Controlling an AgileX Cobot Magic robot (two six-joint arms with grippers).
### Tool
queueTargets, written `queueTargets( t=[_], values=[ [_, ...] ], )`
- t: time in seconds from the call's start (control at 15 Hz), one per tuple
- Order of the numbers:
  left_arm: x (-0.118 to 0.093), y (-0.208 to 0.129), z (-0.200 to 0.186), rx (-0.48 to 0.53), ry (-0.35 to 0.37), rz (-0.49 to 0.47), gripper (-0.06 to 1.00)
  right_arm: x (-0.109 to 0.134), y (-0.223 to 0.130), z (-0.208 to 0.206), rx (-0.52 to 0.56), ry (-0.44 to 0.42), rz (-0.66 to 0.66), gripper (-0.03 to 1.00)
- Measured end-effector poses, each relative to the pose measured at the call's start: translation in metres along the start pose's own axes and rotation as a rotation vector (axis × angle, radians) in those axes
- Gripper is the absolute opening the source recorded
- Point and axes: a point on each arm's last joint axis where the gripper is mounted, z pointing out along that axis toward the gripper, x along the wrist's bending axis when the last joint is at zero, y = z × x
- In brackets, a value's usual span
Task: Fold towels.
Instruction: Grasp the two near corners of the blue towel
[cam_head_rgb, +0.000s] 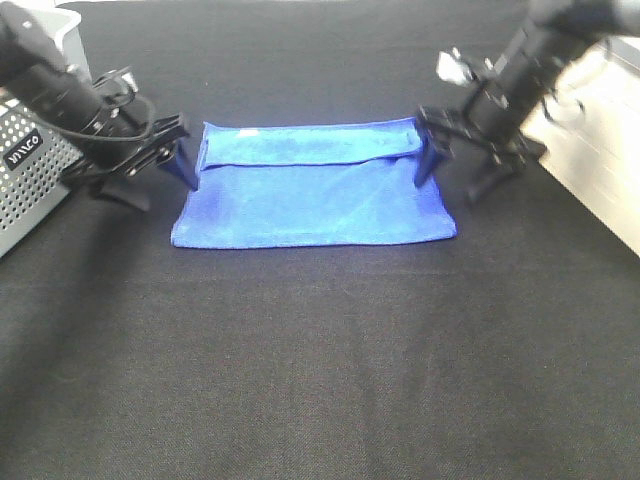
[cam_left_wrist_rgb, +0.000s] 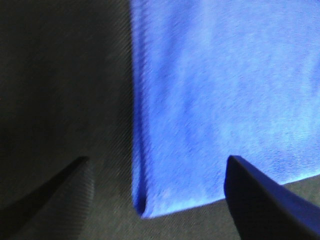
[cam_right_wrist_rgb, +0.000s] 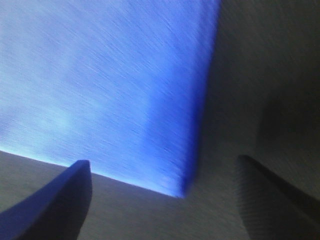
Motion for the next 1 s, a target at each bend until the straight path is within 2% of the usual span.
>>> queueTargets(
  t=[0.27,0.4,0.53,0.67,0.8,0.93,1.0],
  values=[
    [0.009,-0.013,0.015,0.016,0.029,-0.045,0.7,-0.01,-0.015,0.015,0.024,-0.014,0.011,0.73],
    [0.0,-0.018,0.027,0.012,0.031,-0.024,0.7,-0.008,-0.013,0.015,0.004,0.003,-0.001,0.73],
    [-0.014,-0.022,0.037,-0.009,0.03,0.008,0.7,-0.006,-0.013,0.02,0.002,0.049,0.013,0.73],
    [-0.018,-0.024,0.042,-0.014,0.026,0.001,0.69,-0.005,-0.012,0.03,0.007,0.1,0.033,0.72],
    [-0.017,-0.025,0.047,-0.01,0.006,-0.043,0.59,-0.006,-0.011,0.034,-0.009,0.109,0.04,0.57],
    [-0.016,-0.025,0.051,-0.003,0.004,-0.054,0.31,-0.008,-0.011,0.038,-0.013,0.103,0.046,0.31],
    [-0.014,-0.027,0.053,0.012,0.006,-0.058,0.08,-0.009,-0.011,0.039,-0.015,0.101,0.049,0.07]
  ],
)
